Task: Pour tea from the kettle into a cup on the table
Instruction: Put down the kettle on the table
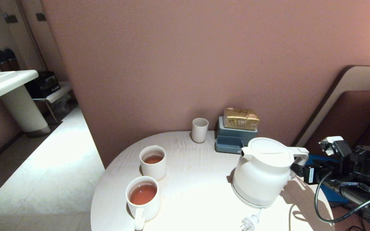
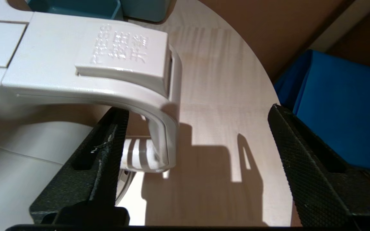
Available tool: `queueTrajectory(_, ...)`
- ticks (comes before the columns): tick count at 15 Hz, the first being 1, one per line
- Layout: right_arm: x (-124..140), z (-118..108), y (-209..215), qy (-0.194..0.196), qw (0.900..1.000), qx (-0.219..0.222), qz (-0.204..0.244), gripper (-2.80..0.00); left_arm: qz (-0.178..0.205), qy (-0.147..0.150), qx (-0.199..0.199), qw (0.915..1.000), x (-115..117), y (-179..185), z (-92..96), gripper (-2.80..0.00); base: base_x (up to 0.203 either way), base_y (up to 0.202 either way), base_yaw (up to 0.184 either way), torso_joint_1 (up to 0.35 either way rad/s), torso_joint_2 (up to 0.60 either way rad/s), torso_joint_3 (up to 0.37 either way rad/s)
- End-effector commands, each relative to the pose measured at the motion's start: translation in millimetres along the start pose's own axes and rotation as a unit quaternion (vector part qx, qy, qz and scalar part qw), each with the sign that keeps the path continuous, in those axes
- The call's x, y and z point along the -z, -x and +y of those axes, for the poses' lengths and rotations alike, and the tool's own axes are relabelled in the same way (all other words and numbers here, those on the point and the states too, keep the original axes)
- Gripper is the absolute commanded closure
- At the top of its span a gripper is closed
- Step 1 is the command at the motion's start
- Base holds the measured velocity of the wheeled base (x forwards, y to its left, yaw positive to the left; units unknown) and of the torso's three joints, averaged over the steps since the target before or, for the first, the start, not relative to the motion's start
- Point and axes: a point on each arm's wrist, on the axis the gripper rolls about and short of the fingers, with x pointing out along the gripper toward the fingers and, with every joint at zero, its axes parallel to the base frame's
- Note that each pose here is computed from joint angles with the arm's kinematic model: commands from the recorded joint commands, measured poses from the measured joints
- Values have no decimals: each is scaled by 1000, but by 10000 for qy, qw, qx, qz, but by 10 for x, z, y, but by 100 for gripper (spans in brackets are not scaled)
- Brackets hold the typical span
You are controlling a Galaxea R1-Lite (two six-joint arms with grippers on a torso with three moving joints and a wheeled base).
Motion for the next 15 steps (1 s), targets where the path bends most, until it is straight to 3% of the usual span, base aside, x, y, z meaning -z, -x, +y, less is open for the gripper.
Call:
queueTrajectory(1,-38,-3,64,12,9999,20,-118,-280,9,0,-2,10000,0,-1,0,0,0,0,0,0,0,0)
queueTrajectory(6,-52,31,199,130,9997,-23,-185,-280,9,5,-2,10000,0,-1,0,0,0,0,0,0,0,0)
queueTrajectory(7,-44,35,227,135,9997,-28,-176,0,9,0,-2,10000,0,-1,0,0,0,0,0,0,0,0)
queueTrajectory(9,-23,45,289,168,9997,-34,-153,0,4,7,-2,10000,-1,-1,0,0,0,0,0,0,0,0)
queueTrajectory(10,-29,46,314,250,9995,-28,-178,-280,9,0,-2,10000,0,-1,0,0,0,0,0,0,0,0)
queueTrajectory(15,-118,64,564,311,9988,1,-365,-280,9,0,-2,10000,0,-1,0,0,0,0,0,0,0,0)
